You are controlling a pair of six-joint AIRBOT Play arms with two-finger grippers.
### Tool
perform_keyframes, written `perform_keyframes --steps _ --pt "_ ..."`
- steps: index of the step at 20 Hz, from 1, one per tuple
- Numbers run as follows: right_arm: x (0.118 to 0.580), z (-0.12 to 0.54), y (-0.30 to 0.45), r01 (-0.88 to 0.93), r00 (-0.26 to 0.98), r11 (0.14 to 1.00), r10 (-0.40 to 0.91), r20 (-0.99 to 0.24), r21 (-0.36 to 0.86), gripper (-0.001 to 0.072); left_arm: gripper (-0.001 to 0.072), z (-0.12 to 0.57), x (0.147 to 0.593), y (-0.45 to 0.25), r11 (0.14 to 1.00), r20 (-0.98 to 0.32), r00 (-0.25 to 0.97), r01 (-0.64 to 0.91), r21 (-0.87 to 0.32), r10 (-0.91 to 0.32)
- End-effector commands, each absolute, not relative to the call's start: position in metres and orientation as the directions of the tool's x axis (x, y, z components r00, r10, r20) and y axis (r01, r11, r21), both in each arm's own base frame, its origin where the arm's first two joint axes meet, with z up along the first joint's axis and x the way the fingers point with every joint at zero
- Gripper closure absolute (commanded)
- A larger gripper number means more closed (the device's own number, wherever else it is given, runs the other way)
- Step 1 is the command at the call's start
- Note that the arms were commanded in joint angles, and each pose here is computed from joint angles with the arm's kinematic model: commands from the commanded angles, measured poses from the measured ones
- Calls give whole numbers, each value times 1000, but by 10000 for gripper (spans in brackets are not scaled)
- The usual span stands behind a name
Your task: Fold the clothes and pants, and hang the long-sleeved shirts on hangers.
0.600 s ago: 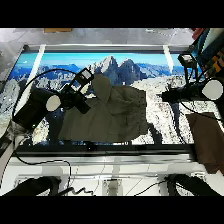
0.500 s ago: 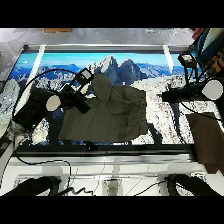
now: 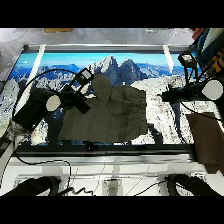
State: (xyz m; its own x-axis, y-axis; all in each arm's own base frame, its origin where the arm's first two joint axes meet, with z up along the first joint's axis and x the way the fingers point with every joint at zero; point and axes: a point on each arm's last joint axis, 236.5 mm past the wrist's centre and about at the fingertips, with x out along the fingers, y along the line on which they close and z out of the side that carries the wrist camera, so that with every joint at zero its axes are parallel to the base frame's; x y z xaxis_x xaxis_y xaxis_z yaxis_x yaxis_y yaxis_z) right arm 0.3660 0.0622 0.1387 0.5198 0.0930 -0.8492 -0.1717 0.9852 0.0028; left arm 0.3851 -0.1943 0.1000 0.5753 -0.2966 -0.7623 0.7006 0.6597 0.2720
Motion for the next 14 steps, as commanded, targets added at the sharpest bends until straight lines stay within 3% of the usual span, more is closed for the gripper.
perform_keyframes --steps 1,7,9,12,14 --pt "366 139 62 -172 520 985 94 -849 3 691 694 101 385 -194 660 -761 577 700 273 -297" --pt "380 149 70 -180 579 983 127 -805 25 691 694 100 385 -195 661 -762 574 701 267 -301" --pt "378 147 65 -212 572 977 103 -814 -25 692 694 100 382 -199 663 -763 565 706 250 -313" --pt "363 132 38 -284 497 947 15 -868 -147 692 695 94 381 -171 635 -799 564 699 328 -208" --pt "343 107 11 -358 393 918 -18 -919 -171 693 694 97 378 -136 681 -818 562 647 344 -121"
